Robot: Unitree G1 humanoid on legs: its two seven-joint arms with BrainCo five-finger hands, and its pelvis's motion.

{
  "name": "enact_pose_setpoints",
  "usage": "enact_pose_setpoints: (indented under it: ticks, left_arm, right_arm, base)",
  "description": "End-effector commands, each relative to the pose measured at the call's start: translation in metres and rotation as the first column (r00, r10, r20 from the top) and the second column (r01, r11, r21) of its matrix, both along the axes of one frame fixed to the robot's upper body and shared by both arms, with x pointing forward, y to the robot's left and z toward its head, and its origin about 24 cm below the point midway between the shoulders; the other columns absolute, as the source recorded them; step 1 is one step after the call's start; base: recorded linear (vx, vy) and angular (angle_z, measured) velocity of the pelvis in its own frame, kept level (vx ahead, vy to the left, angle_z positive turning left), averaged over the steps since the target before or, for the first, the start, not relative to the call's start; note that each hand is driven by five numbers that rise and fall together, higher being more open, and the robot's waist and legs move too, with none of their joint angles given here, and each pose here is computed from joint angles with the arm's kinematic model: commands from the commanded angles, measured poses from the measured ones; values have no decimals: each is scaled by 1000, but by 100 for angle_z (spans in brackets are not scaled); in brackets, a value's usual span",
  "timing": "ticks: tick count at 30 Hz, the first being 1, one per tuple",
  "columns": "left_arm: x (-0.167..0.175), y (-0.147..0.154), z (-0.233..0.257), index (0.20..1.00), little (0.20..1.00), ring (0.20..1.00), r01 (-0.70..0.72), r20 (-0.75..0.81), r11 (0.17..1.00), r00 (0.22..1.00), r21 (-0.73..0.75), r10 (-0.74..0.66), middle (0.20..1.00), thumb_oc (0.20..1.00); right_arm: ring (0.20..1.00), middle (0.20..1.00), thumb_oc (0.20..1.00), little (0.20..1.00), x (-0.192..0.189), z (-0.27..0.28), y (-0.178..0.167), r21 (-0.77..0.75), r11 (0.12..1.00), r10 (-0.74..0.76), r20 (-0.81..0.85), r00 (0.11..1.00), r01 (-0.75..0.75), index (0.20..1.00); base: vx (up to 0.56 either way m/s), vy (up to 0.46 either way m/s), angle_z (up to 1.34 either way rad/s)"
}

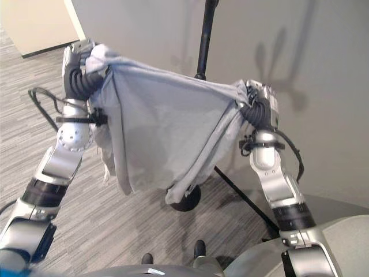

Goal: Hang the clothes on the sofa on the clothes rack.

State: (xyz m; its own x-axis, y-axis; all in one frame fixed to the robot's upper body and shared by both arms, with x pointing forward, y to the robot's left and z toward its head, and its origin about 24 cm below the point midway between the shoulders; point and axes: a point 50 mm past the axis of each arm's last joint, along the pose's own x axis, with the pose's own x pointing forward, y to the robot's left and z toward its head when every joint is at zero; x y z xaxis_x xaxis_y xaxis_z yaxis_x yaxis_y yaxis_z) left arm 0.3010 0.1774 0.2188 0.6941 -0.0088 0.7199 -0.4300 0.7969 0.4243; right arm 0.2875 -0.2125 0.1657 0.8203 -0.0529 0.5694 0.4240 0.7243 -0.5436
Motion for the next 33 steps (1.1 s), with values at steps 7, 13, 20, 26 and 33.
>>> enact_pose_setpoints:
  ticks: [7, 13, 20, 26, 33]
  left_arm:
    - [-30, 9, 35, 200, 200, 200, 22, 207, 996, 978, 90, -40, 200, 200]
    - [-40, 6, 46, 200, 200, 200, 43, 280, 995, 958, 87, -66, 200, 200]
    - [-42, -6, 68, 200, 200, 200, 60, 382, 993, 919, 102, -95, 200, 200]
    - [-43, -18, 86, 200, 200, 200, 81, 453, 990, 883, 112, -124, 200, 200]
    - [-30, -36, 118, 200, 200, 200, 57, 518, 984, 844, 170, -138, 200, 200]
  right_arm:
    - [200, 200, 200, 200, -27, 37, -15, 33, 999, 9, 226, 974, -17, 200]
    - [200, 200, 200, 200, -35, 51, -15, 33, 999, 9, 307, 952, -21, 200]
    - [200, 200, 200, 200, -40, 83, -12, 22, 999, 18, 462, 887, -32, 200]
    - [200, 200, 200, 200, -40, 106, -11, 23, 999, 14, 549, 835, -33, 200]
    - [200, 200, 200, 200, -21, 145, -15, -3, 1000, 17, 583, 812, -18, 200]
  base:
    - [43, 30, -7]
    - [37, 12, -8]
    - [29, 6, -4]
    - [11, 1, 0]
    - [5, -2, -1]
